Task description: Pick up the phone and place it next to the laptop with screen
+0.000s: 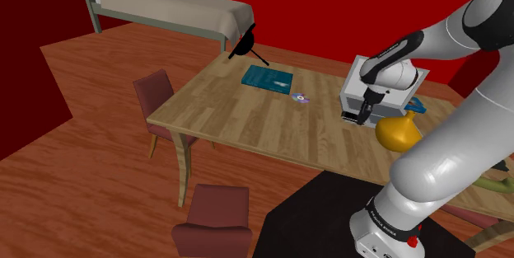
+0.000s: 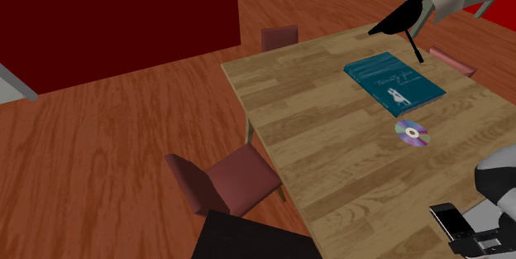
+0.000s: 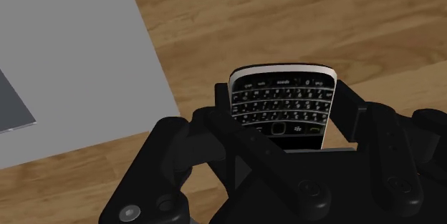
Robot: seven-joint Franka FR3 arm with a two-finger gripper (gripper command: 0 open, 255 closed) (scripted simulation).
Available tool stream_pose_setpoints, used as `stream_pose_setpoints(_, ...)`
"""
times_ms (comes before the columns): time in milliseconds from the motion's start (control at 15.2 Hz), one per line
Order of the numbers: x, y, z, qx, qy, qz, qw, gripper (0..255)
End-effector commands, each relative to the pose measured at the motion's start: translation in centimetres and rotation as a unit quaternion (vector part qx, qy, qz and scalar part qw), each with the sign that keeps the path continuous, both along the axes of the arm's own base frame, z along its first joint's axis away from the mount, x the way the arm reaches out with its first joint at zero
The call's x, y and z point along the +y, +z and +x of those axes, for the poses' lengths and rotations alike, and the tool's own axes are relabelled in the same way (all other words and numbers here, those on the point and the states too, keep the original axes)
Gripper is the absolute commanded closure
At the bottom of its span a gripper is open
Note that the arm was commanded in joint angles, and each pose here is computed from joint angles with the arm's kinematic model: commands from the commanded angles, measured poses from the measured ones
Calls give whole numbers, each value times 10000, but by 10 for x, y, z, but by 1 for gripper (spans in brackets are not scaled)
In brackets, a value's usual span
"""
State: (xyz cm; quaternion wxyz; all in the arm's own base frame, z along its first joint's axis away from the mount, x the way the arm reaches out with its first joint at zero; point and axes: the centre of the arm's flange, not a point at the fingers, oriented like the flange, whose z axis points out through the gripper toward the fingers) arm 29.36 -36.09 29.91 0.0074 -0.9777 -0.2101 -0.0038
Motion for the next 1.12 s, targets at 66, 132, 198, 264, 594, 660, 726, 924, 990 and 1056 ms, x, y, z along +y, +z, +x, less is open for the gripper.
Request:
stream_pose_setpoints(66, 0, -16, 1, -2, -1, -4, 10000, 255)
stream_pose_setpoints(132, 0, -22, 1, -2, -1, -4, 10000, 255)
stream_pose_setpoints(198, 0, -27, 1, -2, -1, -4, 10000, 255)
stream_pose_setpoints(264, 0, -32, 1, -2, -1, -4, 10000, 255)
stream_pose_setpoints(594, 0, -59, 1, -2, -1, -4, 10000, 255)
stream_pose_setpoints(660, 0, -59, 1, -2, -1, -4, 10000, 255)
stream_pose_setpoints(726, 0, -59, 1, -2, -1, -4, 10000, 255)
stream_pose_setpoints(924, 0, -59, 1, -2, -1, -4, 10000, 255)
stream_pose_setpoints(990, 0, -59, 1, -2, -1, -4, 10000, 255)
stream_pose_setpoints(1056, 0, -59, 1, -2, -1, -4, 10000, 255)
